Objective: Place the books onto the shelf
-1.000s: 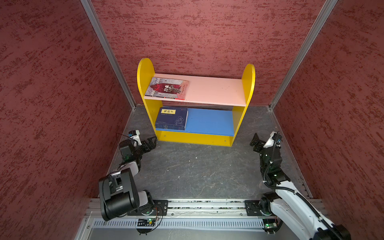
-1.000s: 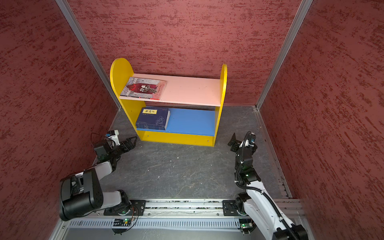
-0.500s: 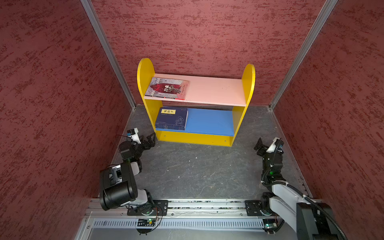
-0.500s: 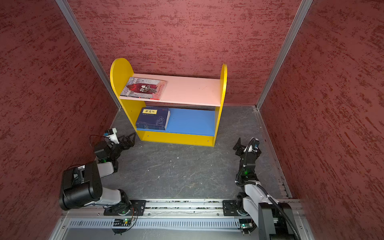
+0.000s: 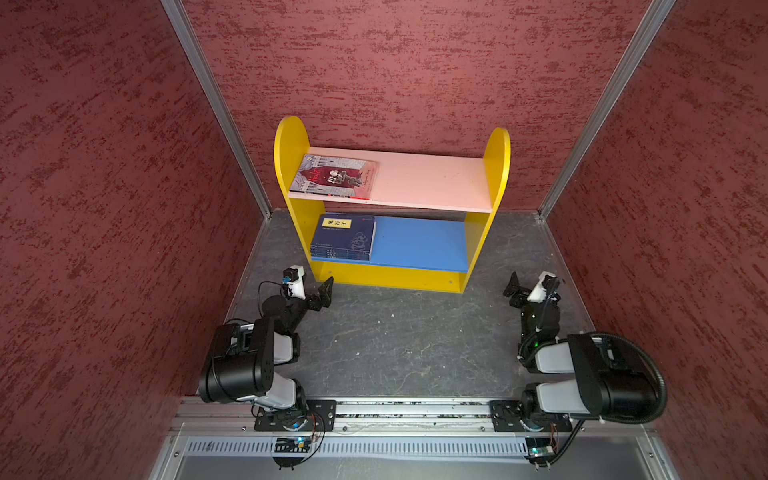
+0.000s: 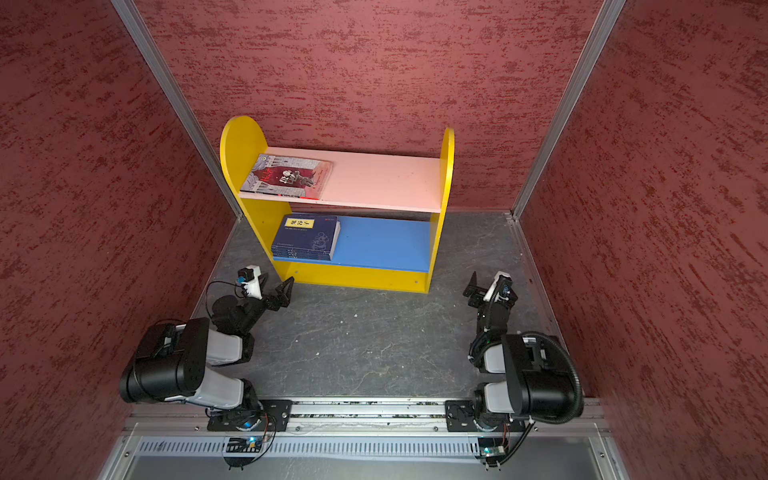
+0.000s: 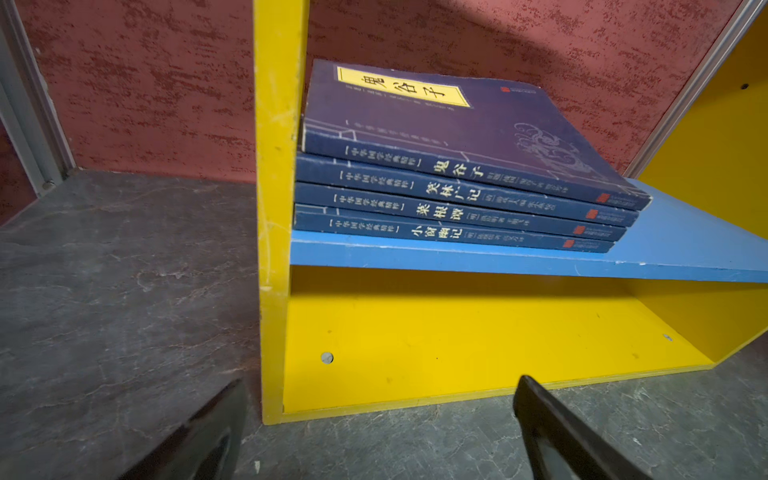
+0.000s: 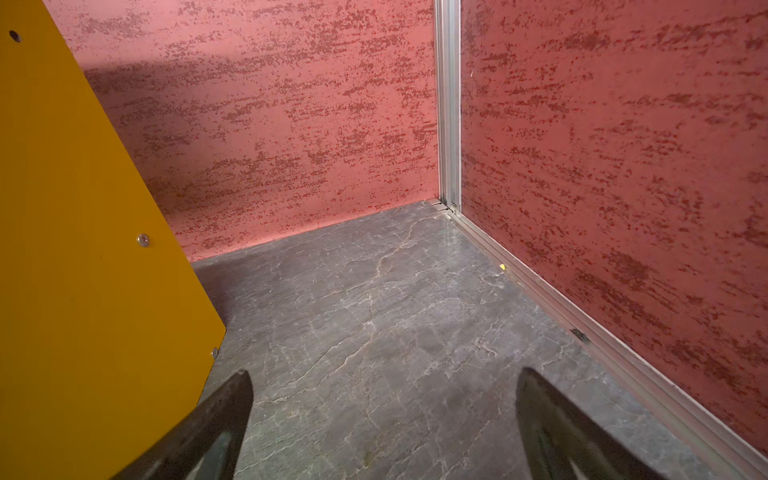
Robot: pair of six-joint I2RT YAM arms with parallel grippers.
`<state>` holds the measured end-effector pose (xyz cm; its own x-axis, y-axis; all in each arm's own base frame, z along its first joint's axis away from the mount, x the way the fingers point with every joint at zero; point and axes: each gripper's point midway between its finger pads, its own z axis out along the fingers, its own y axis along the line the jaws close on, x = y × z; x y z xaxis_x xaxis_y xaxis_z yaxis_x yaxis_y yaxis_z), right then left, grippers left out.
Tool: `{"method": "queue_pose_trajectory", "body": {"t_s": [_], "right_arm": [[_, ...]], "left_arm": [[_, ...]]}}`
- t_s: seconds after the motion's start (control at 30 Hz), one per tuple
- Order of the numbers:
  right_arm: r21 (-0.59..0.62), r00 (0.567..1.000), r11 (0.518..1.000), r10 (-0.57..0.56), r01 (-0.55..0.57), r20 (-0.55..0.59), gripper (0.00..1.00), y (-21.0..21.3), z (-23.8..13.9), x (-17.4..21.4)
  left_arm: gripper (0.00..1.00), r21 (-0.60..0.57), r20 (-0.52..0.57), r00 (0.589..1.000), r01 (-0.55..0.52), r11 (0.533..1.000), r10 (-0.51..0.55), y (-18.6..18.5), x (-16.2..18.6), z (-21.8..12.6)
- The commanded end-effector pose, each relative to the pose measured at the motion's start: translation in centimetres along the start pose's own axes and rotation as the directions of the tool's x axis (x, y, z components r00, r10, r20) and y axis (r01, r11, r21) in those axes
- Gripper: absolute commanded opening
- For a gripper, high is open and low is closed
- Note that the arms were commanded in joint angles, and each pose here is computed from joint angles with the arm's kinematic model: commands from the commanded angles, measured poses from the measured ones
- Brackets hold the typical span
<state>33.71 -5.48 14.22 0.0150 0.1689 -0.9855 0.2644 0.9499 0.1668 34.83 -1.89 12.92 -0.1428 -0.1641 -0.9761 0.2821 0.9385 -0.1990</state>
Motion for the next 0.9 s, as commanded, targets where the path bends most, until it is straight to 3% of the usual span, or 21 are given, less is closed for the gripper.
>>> {"method": "queue_pose_trajectory", "body": {"t_s": [0.0, 0.1, 0.23, 0.37, 0.53, 0.87], "right_arm": [[-0.042, 0.997, 0.999, -0.004, 0.008, 0.082, 0.99, 0.5, 0.0, -1.2], [-0.036, 0.994, 0.999, 0.004, -0.001, 0.106, 0.99, 0.2, -0.3, -1.2], [-0.037, 0.996, 0.999, 0.011, -0.007, 0.086, 0.99, 0.0, 0.0, -1.0], [-0.046, 1.0, 0.999, 0.004, -0.004, 0.007, 0.99, 0.3, 1.9, -0.1], [-0.128, 0.994, 0.991, -0.048, 0.036, -0.095, 0.99, 2.2, 4.2, 1.0], [-0.133, 0.995, 0.99, -0.054, 0.042, -0.087, 0.99, 2.3, 4.1, 0.8]], "left_arm": [[0.99, -0.125, 0.064, 0.996, -0.054, 0.991, 0.062, 1.8, -0.6, 0.3], [0.99, -0.196, 0.036, 0.999, -0.021, 0.98, 0.029, 3.1, -0.7, 0.7], [0.99, -0.194, 0.035, 0.999, -0.022, 0.981, 0.029, 3.1, -0.7, 0.8], [0.99, -0.234, 0.01, 1.0, 0.023, 0.972, -0.022, 4.5, -0.6, 1.3], [0.99, -0.236, -0.131, 0.991, -0.043, 0.971, 0.013, 3.9, 0.2, 4.3], [0.99, -0.233, -0.137, 0.99, -0.058, 0.971, 0.026, 3.7, 0.3, 4.5]]}}
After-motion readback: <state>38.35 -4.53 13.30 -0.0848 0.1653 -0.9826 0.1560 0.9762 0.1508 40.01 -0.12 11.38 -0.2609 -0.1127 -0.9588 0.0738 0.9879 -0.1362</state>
